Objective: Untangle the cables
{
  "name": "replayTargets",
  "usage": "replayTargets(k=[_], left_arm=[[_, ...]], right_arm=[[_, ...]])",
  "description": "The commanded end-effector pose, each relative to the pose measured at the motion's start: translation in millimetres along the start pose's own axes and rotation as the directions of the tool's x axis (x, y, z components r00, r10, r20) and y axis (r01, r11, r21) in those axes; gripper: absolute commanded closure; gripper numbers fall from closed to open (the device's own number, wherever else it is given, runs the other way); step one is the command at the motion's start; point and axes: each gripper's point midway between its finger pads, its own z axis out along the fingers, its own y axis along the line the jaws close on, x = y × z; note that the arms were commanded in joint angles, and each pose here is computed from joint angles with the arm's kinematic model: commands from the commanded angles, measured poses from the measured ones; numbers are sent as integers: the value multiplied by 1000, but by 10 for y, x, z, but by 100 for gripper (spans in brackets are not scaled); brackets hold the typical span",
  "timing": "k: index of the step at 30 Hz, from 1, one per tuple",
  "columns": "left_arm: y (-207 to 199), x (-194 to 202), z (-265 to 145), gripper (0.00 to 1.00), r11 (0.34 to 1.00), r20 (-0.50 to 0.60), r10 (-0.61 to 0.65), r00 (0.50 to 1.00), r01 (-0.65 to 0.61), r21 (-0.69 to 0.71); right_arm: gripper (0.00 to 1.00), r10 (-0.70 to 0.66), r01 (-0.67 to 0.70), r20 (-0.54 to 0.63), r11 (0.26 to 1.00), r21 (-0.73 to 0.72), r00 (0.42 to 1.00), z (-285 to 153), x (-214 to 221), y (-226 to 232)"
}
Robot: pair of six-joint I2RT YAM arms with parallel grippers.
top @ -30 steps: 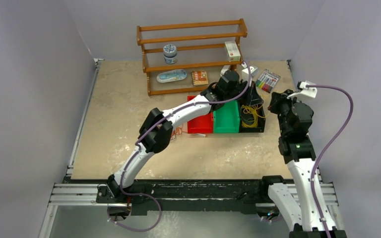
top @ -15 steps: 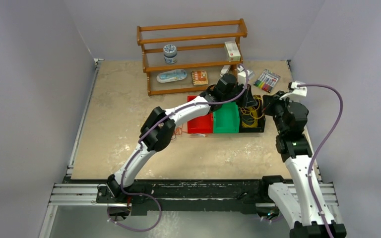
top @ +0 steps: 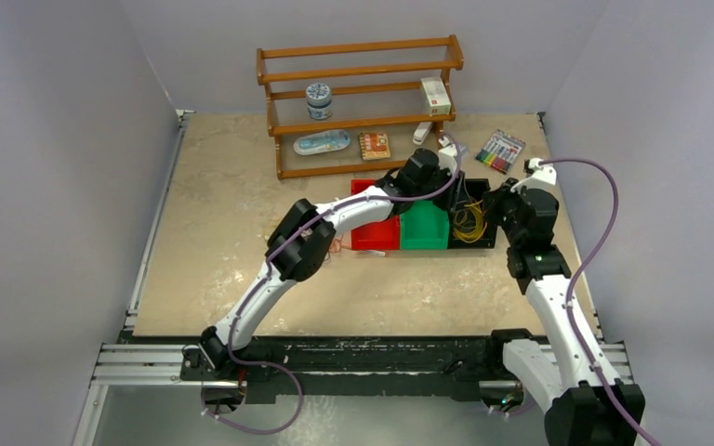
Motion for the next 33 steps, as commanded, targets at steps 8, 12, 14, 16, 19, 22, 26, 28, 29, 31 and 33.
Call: replayTargets(k=[8, 12, 14, 16, 19, 22, 26, 28, 29, 31, 33], left_arm=[[-233, -659, -553, 58, 994, 138, 90, 986, -80, -74], [-172, -836, -817, 37, 990, 188, 76, 979, -52, -128], [-146, -912, -957, 37, 988, 218, 64, 974, -32, -148], [-134, -1003, -1119, 36, 984, 246, 61, 967, -17, -175], [-132, -1083, -1371, 36, 973, 267, 76, 961, -13, -230], [-137, -1110, -1651, 36, 955, 271, 104, 957, -20, -296], [-152, -1057, -2014, 36, 935, 245, 121, 962, -27, -354], [-118, -962, -2196, 36, 917, 216, 134, 967, -38, -397], [-97, -931, -2293, 36, 905, 204, 144, 968, -46, -423], [-107, -908, -2528, 36, 882, 188, 166, 968, -61, -467], [-71, -850, -2714, 36, 852, 159, 191, 969, -83, -517]], right_arm=[[100, 2, -9, 76, 995, 97, 997, 159, -135, -179], [100, -3, -6, 86, 994, 108, 996, 213, -157, -202], [100, -8, -1, 87, 995, 103, 996, 250, -171, -194], [100, -11, 3, 87, 996, 85, 996, 292, -175, -163], [100, -12, 9, 74, 999, 37, 997, 371, -148, -83], [100, -6, 5, 43, 1000, 21, 999, 461, -58, -67], [100, 1, 0, -40, 1000, 31, 999, 615, 218, -133], [100, 5, -3, -74, 1000, 19, 997, 684, 350, -139], [99, 5, -4, -99, 1000, 13, 995, 724, 434, -143], [98, -3, 4, -151, 1000, 5, 989, 806, 581, -158], [97, -17, 18, -197, 1000, 7, 980, 886, 720, -192]])
